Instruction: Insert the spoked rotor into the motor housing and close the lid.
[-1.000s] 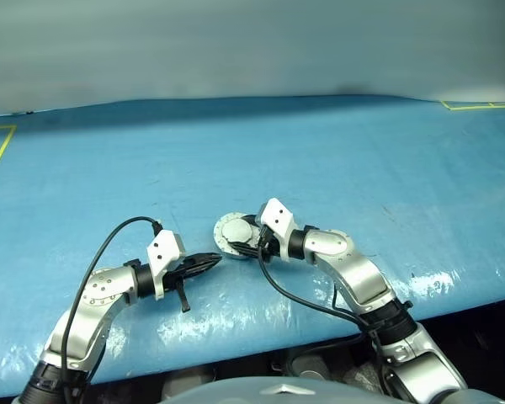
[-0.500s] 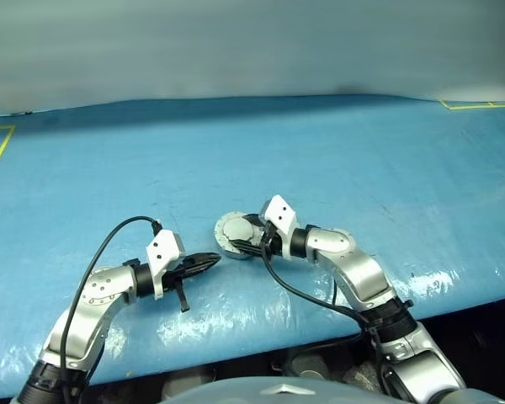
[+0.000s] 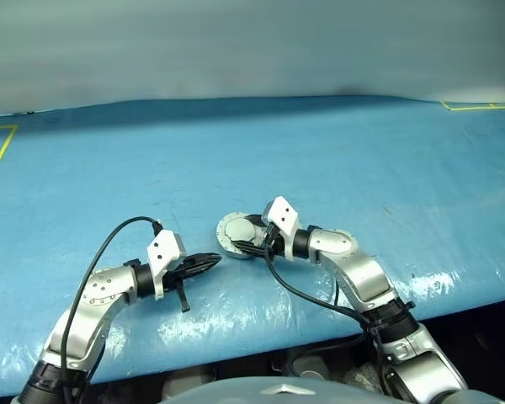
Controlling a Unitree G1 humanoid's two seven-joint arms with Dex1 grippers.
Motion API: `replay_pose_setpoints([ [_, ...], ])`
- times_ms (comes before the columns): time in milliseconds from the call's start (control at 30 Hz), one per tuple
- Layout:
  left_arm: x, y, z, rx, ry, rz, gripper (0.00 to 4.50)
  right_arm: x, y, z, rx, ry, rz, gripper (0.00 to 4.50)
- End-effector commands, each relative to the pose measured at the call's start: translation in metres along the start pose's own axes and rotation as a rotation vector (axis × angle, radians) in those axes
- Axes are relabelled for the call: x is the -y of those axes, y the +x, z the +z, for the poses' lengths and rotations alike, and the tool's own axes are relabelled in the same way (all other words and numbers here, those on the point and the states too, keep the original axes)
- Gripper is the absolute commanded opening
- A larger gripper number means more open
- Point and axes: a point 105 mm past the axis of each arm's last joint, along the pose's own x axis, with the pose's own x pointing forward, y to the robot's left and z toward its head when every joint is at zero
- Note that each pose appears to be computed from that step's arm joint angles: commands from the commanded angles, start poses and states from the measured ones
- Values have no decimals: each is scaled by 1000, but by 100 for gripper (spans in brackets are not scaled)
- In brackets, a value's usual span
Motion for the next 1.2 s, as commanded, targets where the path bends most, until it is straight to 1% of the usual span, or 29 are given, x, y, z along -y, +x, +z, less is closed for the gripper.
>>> replay_pose_setpoints([
  [33, 3, 4, 10, 35, 29, -17, 0, 3, -3, -27, -95, 39, -17, 303],
  [233, 2, 4, 10, 35, 36, -8, 0, 6, 0, -47, -180, -37, -70, 303],
  [433, 2, 4, 11, 35, 34, -9, 0, 3, -2, -67, -243, 8, -73, 303],
  [533, 2, 4, 11, 35, 35, -9, 0, -3, -3, -66, -217, 79, -48, 303],
  [633, 1, 5, 10, 35, 33, -2, 0, 0, -1, -61, -180, 204, -92, 303],
  [700, 1, 6, 10, 36, 33, 1, 0, 6, -1, -69, -223, 242, -149, 303],
  [767, 1, 7, 10, 35, 35, 2, 0, 9, -2, -75, -268, 212, -183, 303],
  [867, 1, 8, 11, 38, 35, 2, 0, 3, -5, -80, -284, 193, -166, 303],
  [967, 1, 8, 11, 39, 35, 3, 0, 1, -10, -91, -333, 178, -178, 303],
  [1033, 1, 8, 11, 40, 34, 3, 0, 1, -13, -97, -370, 113, -186, 303],
  [1100, 1, 8, 11, 40, 37, 2, 0, 7, -15, -99, -360, 72, -241, 303],
  [1133, 1, 9, 12, 40, 36, 0, 0, 4, -13, -96, -331, 108, -226, 303],
  [1200, 1, 10, 12, 39, 39, -4, 0, -10, -11, -83, -261, 137, -129, 303],
])
